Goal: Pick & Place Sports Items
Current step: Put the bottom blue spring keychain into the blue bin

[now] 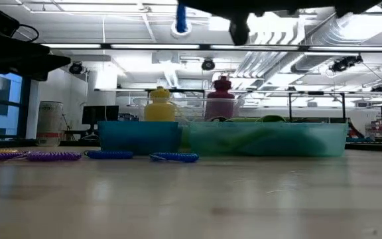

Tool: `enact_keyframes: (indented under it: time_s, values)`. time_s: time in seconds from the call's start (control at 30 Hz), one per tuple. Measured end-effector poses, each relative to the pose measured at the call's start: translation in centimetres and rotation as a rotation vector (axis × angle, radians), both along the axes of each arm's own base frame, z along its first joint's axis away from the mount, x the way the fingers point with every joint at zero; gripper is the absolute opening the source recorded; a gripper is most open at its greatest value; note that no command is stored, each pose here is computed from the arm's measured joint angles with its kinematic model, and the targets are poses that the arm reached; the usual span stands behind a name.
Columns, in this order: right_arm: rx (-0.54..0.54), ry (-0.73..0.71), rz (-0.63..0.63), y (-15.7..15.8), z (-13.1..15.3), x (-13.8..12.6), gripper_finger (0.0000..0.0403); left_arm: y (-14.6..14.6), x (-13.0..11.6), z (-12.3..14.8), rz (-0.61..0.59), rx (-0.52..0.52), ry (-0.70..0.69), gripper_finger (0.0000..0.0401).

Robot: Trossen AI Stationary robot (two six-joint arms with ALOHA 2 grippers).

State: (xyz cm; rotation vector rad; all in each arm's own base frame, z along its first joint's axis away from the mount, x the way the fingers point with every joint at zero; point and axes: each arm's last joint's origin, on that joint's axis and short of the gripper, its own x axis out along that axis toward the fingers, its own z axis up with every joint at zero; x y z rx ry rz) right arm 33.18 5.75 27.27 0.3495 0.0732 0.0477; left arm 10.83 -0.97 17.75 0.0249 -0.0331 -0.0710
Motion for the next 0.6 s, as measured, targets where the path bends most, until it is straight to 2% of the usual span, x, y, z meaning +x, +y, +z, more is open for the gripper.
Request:
enact_keyframes:
  time_s: [0.1,0.23,0.33,0.43,0.6]
  values:
    - [-0.027,-0.095,-0.039,-1.9,0.9,0.3,0.0000,0.0,0.0,0.0,0.000,0.000,0.000,0.0236]
    - [-0.057,-0.133,-0.115,-4.3,1.3,0.5,0.0000,0.0,0.0,0.0,-0.001,0.000,0.000,0.0236]
    - [-0.061,-0.157,-0.241,-5.8,1.2,0.7,0.0000,0.0,0.0,0.0,0.000,0.000,0.000,0.0236]
    - [-0.044,-0.240,-0.334,-6.8,1.1,1.3,0.0000,0.0,0.0,0.0,-0.001,0.000,0.000,0.0236]
    - [-0.034,-0.368,-0.276,-7.5,1.0,1.8,0.0000,0.0,0.0,0.0,0.000,0.000,0.000,0.0236]
